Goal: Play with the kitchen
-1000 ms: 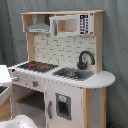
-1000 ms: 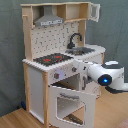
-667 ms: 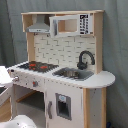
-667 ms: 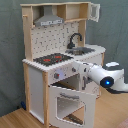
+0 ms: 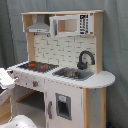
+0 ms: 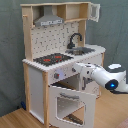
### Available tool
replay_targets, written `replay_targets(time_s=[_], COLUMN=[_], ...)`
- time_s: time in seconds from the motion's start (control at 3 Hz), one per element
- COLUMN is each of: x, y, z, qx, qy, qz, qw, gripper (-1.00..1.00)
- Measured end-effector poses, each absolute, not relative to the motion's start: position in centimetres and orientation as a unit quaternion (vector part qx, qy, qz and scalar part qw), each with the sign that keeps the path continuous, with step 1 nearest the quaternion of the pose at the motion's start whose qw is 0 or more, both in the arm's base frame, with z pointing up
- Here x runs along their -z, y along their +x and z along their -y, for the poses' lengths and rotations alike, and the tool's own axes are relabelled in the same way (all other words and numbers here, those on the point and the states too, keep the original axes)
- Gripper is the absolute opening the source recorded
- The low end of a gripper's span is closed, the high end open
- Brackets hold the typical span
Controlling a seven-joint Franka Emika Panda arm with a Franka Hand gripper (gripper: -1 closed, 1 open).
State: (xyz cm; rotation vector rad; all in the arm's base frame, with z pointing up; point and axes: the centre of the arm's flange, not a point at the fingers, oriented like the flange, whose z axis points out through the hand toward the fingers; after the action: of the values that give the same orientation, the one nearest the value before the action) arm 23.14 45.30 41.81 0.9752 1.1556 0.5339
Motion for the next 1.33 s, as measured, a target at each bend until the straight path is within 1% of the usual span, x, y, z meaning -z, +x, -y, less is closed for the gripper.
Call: replay_targets(time_s=[1.33], x=[-40.1], y=[22.6], z=[-38.7], qx=[-0.284], qy=[0.386], qz=[-0.538], qw=[0.693], gripper=[1.00])
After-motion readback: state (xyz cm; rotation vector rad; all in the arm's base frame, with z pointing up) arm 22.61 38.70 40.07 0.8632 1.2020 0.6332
